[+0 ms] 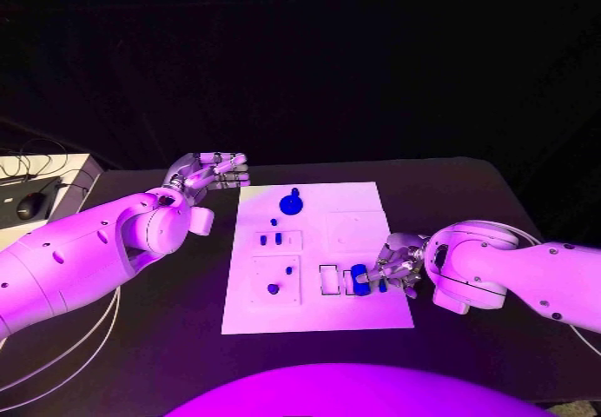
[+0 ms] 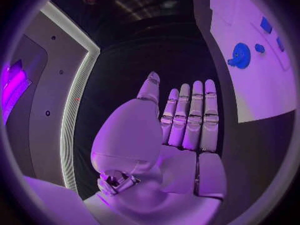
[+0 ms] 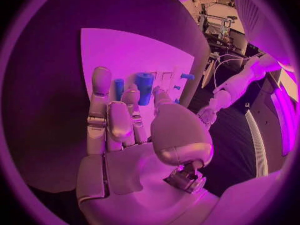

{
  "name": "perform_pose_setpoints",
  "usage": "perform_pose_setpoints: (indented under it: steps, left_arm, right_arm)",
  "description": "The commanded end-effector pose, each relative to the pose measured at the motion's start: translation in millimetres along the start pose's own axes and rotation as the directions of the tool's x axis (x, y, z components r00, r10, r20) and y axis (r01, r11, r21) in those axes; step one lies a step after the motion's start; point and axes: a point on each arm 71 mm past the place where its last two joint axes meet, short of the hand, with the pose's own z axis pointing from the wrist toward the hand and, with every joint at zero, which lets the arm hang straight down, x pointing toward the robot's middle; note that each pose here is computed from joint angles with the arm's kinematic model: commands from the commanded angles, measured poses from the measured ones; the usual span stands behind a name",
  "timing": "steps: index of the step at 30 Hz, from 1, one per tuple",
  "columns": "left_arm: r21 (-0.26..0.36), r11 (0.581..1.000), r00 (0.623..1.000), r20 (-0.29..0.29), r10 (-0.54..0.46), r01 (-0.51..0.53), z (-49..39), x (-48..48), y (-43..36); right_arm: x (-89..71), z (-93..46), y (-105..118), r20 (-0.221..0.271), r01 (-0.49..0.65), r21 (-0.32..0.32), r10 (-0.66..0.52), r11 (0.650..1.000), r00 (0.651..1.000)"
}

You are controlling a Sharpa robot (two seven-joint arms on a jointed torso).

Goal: Assemble the parts on the task board

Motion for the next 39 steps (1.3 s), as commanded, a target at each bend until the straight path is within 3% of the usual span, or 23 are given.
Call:
perform_pose_setpoints:
  steps: [1,18,39]
  left_arm:
    - [0.018,1.0,1.0,-0.016,0.002,-0.002,-0.4,1.8,-1.2]
    - [0.011,1.0,1.0,-0.022,-0.006,0.006,-0.9,1.7,-1.1]
    - [0.0,1.0,0.999,-0.03,-0.016,0.016,-1.3,2.3,-0.6]
  right_arm:
    - [0.5,2.2,1.2,0.025,0.044,0.006,-0.044,0.999,0.999]
    - [4.4,12.9,8.6,0.039,0.119,0.007,-0.119,0.993,0.992]
    - [14.4,25.0,7.0,0.001,0.139,0.023,-0.139,0.99,0.99]
